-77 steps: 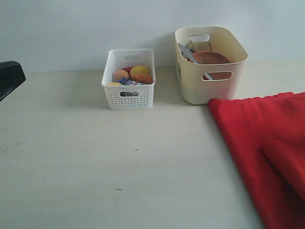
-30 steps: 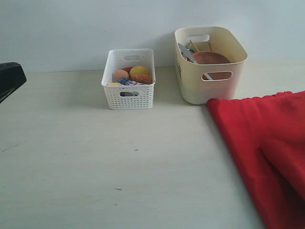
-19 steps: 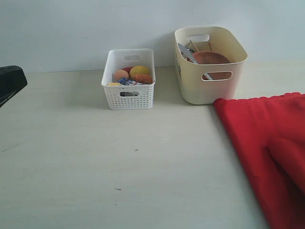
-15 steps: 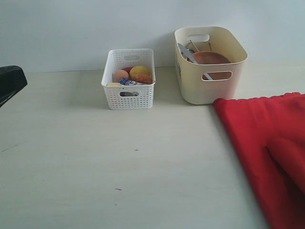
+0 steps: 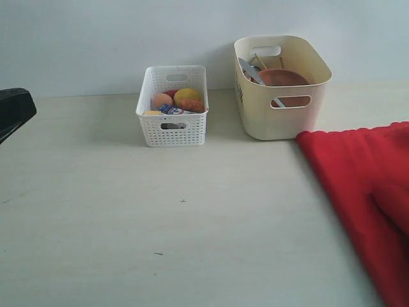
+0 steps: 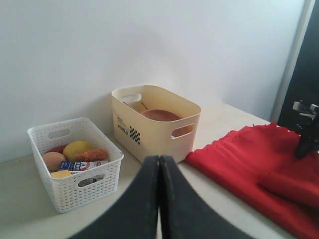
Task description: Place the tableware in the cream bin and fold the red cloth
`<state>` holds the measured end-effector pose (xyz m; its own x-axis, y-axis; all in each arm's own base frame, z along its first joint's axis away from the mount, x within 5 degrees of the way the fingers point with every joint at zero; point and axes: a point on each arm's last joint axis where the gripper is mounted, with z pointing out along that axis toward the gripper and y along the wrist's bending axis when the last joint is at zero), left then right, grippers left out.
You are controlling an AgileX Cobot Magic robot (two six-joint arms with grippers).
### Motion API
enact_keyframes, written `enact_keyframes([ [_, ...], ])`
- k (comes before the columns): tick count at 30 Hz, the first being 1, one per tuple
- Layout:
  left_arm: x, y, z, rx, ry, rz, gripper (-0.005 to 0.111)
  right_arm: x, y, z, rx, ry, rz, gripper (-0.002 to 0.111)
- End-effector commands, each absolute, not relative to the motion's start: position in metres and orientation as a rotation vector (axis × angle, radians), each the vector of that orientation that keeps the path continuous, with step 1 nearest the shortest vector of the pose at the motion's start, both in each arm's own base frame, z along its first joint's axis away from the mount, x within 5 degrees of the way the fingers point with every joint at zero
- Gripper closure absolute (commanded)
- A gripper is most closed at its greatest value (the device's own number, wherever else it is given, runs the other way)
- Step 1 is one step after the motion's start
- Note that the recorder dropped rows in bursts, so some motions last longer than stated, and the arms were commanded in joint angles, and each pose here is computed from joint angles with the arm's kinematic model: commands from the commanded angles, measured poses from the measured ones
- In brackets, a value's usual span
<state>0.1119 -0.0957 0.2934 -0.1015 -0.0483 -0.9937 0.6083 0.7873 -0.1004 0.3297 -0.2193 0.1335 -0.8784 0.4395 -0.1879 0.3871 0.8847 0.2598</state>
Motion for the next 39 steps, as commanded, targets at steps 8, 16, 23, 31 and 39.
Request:
enact_keyframes([
  [8,0.111,-0.094,0.294,0.442,1.588,-0.593,0.106,0.313,-0.263,0.146,0.832,2.597,0.187,0.108],
  [16,0.111,-0.094,0.293,0.443,1.590,-0.594,0.106,0.332,-0.262,0.141,0.805,2.546,0.390,0.108],
  [23,0.111,-0.094,0.293,0.442,1.590,-0.595,0.106,0.333,-0.262,0.137,0.798,2.561,0.401,0.108],
  [31,0.111,-0.094,0.293,0.441,1.593,-0.598,0.106,0.332,-0.260,0.137,0.771,2.578,0.430,0.108],
  [39,0.111,-0.095,0.293,0.440,1.595,-0.601,0.106,0.331,-0.258,0.137,0.758,2.586,0.451,0.108],
])
